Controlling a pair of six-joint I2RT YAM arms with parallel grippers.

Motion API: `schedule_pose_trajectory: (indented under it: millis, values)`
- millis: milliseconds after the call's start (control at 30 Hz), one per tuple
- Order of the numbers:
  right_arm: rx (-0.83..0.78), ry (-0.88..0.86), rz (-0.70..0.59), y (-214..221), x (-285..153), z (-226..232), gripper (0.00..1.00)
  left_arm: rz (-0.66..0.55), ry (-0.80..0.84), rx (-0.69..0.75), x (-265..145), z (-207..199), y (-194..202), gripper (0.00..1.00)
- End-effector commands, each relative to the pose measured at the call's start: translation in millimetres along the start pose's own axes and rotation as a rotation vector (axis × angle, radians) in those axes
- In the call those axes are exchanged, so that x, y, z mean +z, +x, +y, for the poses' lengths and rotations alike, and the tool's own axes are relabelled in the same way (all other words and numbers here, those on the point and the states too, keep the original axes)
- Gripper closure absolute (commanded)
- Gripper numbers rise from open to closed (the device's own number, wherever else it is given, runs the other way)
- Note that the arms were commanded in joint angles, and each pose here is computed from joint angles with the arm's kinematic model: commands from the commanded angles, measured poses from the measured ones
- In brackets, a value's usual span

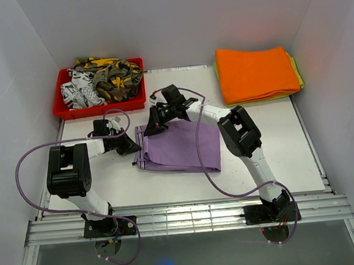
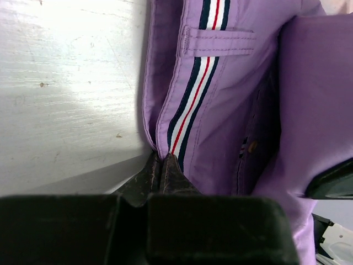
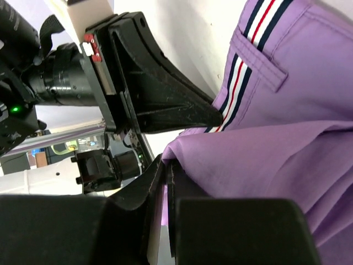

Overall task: Fold and stack the trousers
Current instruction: Fold the trousers

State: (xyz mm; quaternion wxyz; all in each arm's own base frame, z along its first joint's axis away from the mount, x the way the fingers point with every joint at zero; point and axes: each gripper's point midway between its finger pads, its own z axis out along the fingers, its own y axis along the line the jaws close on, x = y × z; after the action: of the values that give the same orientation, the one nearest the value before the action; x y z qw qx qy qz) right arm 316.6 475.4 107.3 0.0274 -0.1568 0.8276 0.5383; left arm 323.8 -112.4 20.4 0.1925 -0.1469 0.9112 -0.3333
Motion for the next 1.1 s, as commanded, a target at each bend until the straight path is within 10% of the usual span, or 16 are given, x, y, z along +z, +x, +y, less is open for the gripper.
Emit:
schedule_pose_trajectory:
  millis: [0,733,867,1067]
  values:
    - [-0.051,-0.035,-0.031,-13,8,20,0.92,0.023,-0.085,-0.007,2,16,18,1.0]
    - [-0.064,-0.032,0.007,-5,40,1,0.92,0.04,-0.084,-0.008,6,18,20,1.0]
    - [-0.082,-0.053,0.016,-4,38,5,0.55,0.04,-0.09,0.009,2,16,17,0.84]
    - [-0.2,-0.145,-0.028,-22,-4,64,0.25,-0.039,-0.143,0.039,-31,20,-16,0.57]
